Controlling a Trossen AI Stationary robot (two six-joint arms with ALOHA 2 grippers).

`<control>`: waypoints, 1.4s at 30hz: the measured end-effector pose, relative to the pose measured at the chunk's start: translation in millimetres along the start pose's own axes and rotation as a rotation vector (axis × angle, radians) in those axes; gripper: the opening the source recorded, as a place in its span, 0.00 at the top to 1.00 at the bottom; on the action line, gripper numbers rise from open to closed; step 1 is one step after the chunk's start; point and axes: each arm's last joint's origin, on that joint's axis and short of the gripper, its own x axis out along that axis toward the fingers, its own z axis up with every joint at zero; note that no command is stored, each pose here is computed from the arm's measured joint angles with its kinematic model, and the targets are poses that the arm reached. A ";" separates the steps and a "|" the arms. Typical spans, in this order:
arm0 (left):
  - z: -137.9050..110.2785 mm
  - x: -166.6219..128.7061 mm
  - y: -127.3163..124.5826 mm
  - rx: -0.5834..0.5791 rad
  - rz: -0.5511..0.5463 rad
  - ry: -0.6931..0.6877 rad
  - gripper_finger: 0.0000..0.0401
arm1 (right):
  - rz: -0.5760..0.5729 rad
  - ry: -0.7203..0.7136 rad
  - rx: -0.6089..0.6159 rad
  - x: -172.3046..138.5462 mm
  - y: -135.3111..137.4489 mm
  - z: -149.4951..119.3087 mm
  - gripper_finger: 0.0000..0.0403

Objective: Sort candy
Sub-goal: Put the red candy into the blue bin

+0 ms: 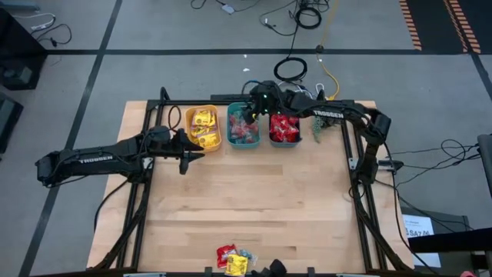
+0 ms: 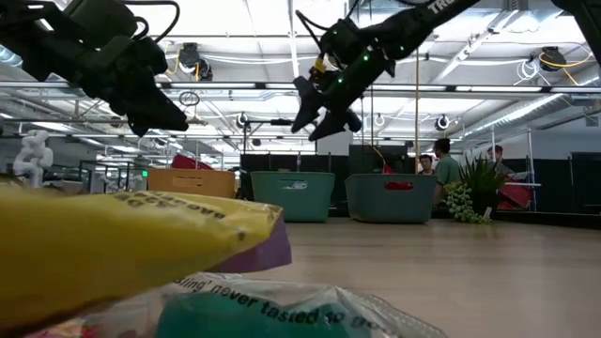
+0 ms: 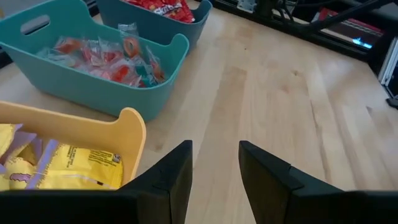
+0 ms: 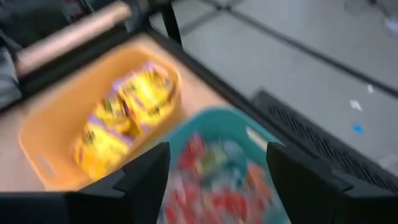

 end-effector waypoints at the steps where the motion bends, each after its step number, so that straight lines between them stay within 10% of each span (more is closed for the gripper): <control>1: 0.0 0.0 0.0 -0.001 0.000 0.000 0.65 | -0.011 0.041 -0.003 -2.6 0.3 1.7 0.35; 20: 31.0 -14.7 4.7 0.042 0.420 -0.065 0.62 | -0.068 0.442 -0.003 -47.3 41.8 -9.6 0.37; 35: 31.4 -15.0 -6.4 0.149 0.221 -0.008 0.62 | -0.182 0.545 -0.099 -94.2 113.1 -74.1 0.37; 42: 47.1 -9.9 -29.7 0.286 0.225 0.212 0.62 | -0.218 0.493 0.044 -136.7 119.2 -128.4 0.42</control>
